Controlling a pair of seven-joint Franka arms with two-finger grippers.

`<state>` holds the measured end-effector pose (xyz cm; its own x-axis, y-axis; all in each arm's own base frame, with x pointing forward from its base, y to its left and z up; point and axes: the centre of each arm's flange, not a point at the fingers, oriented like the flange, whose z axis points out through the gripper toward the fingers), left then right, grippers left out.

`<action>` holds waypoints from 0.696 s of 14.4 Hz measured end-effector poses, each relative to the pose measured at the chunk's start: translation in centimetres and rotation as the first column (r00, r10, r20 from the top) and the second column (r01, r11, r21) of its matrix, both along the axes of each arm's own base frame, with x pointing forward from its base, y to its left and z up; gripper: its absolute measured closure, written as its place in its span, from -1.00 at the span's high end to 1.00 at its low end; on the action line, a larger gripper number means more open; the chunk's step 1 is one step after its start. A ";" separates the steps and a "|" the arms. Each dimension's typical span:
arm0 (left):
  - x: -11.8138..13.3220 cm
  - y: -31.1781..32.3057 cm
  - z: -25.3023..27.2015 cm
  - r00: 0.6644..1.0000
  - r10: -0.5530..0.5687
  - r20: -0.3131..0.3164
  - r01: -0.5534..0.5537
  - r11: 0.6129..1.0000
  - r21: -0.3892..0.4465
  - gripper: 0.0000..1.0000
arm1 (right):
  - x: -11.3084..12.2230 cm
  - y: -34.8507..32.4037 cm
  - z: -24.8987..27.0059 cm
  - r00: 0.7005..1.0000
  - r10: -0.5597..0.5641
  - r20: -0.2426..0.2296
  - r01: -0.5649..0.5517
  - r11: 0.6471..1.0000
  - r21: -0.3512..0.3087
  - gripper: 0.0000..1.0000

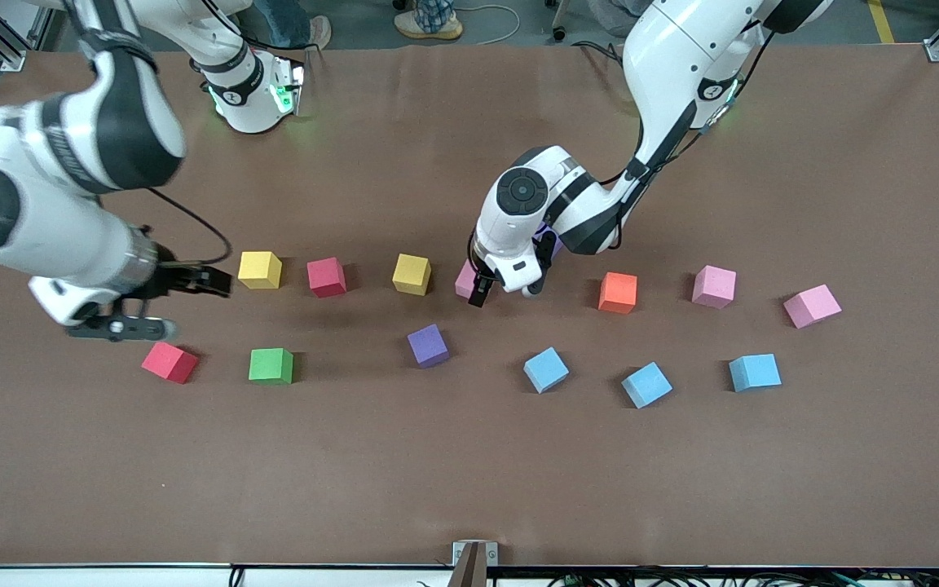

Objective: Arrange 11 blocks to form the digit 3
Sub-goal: 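Grasp the pink cube with the left gripper while the right grasps yellow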

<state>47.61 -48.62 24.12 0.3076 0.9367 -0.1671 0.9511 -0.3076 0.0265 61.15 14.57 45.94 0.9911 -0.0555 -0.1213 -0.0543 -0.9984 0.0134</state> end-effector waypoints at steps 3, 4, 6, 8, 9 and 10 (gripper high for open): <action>-0.1 0.1 -0.7 1.000 0.003 -0.009 -0.003 1.000 0.006 1.00 | -0.6 5.4 -3.9 0.999 -0.051 0.015 0.051 0.999 -0.006 1.00; -0.2 0.1 -1.0 1.000 0.014 -0.015 -0.014 1.000 0.008 1.00 | -1.0 6.9 -5.2 0.997 -0.074 0.016 0.074 0.997 0.003 1.00; -0.4 0.0 -1.5 0.999 0.033 -0.021 -0.033 0.999 0.009 1.00 | -2.6 9.7 -8.5 0.992 -0.123 0.029 0.123 0.992 0.019 1.00; -0.8 -0.4 -2.0 0.999 0.028 -0.024 -0.028 1.000 0.008 1.00 | -4.9 13.0 -11.5 0.985 -0.164 0.054 0.162 0.986 0.025 1.00; -1.0 -0.6 -2.2 0.999 0.026 -0.025 -0.025 1.000 0.007 1.00 | -6.1 14.6 -12.5 0.982 -0.176 0.068 0.174 0.984 0.031 1.00; -1.2 -0.8 -2.5 0.999 0.023 -0.026 -0.023 1.000 0.006 1.00 | -7.3 16.1 -13.5 0.979 -0.188 0.081 0.186 0.982 0.038 1.00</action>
